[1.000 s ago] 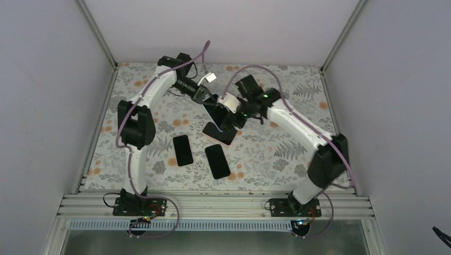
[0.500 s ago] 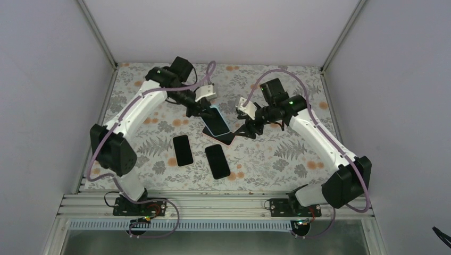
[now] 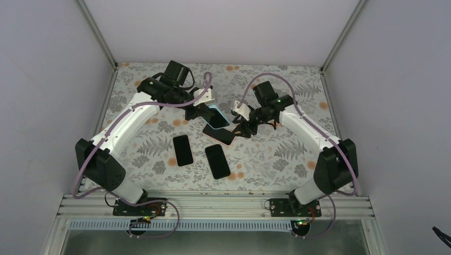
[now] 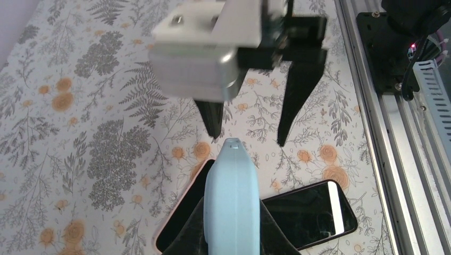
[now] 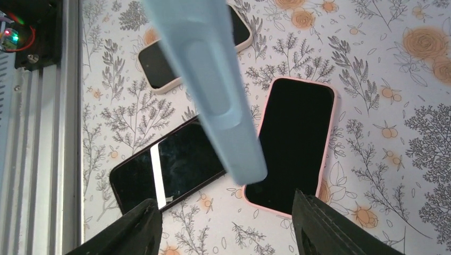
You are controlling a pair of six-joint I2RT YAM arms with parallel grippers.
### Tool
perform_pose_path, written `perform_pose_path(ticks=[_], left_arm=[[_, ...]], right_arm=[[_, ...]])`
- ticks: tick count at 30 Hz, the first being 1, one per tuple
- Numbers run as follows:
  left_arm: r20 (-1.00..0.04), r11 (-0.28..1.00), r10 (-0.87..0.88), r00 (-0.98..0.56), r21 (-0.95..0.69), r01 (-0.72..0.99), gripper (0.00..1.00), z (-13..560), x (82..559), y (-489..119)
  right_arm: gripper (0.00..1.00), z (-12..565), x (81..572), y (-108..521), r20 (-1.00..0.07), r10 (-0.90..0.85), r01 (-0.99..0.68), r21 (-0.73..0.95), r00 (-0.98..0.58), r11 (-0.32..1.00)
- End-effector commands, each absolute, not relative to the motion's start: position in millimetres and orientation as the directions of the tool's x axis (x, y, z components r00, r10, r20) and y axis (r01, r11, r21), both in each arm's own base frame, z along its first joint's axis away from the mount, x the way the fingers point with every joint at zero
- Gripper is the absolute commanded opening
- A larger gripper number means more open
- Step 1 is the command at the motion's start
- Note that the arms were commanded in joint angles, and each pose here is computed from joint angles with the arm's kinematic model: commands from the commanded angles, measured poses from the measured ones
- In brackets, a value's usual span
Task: Take the phone out of the phone case
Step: Remove the phone case from the phone.
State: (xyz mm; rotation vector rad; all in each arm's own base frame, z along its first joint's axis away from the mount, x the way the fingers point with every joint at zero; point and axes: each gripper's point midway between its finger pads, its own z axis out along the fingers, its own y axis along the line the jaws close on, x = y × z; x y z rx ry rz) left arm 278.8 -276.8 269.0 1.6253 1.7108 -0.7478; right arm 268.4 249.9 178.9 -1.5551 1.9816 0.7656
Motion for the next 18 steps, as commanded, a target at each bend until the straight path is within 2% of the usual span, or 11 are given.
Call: perform_pose_path(ticks=[1, 18], left_arm=[[-0.826, 0.023, 0.563, 0.027, 0.049, 0.999, 0.02, 292.7, 274.2, -287.9], [-0.827, -0.014, 0.562, 0.023, 0.018, 1.0, 0.02, 294.4, 265.3, -292.6]], right_arm=[[0.62, 175.5, 278.5, 257.1, -0.716, -0.665, -0.976, 0.122, -0.212, 0.18], [0.55, 168.3, 312.4, 253.6, -0.702, -0.676, -0.967, 0.076, -0.226, 0.244]])
